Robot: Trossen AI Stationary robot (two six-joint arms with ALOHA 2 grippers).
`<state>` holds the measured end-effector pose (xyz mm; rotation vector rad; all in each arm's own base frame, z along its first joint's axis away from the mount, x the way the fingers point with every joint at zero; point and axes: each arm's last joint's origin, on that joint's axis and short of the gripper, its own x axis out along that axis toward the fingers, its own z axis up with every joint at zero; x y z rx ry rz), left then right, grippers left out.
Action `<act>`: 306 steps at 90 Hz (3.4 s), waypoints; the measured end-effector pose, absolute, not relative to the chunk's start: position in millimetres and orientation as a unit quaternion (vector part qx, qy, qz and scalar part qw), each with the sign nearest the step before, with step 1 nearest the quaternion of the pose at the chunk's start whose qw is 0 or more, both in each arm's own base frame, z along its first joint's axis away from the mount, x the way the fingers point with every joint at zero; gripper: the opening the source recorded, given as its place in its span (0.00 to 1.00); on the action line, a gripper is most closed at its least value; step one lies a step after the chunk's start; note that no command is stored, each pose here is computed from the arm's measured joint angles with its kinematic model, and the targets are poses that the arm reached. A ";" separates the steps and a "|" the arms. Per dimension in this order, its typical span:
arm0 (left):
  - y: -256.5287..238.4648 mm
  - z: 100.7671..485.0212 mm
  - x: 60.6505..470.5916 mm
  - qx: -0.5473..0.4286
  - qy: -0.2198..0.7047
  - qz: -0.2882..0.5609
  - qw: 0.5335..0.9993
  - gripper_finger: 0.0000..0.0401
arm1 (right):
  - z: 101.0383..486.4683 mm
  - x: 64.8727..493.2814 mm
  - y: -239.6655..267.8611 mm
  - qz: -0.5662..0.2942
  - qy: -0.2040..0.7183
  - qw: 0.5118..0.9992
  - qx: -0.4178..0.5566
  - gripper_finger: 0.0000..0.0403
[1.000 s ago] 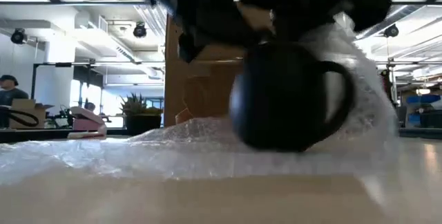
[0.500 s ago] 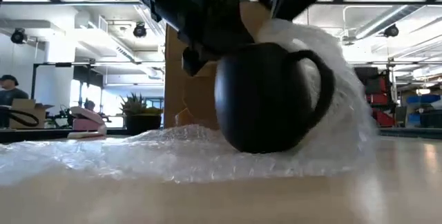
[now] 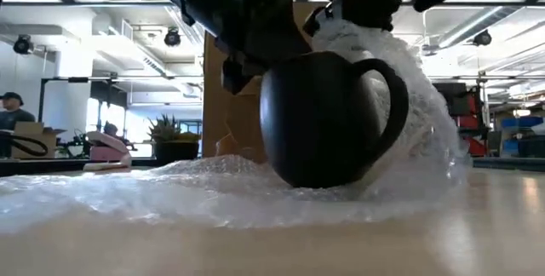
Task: Wrap mug
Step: Wrap the black mug with the bubble wrap
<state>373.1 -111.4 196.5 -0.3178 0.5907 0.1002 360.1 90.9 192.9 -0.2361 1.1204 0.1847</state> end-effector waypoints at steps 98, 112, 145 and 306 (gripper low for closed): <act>-143.5 216.3 253.1 -0.298 0.516 0.142 0.791 0.07 | 201.7 230.1 59.9 0.042 0.502 0.864 -0.022 0.00; -150.0 192.3 235.4 -0.353 0.584 0.141 0.717 0.27 | 179.3 226.9 59.9 0.038 0.503 0.863 -0.012 0.00; -155.7 141.4 206.0 -0.378 0.632 0.163 0.657 0.53 | 149.6 251.8 67.6 0.068 0.450 0.890 -0.024 0.00; -137.2 209.5 332.5 -0.186 0.331 0.161 0.911 0.02 | 172.0 361.0 105.2 0.118 0.332 0.932 -0.085 0.00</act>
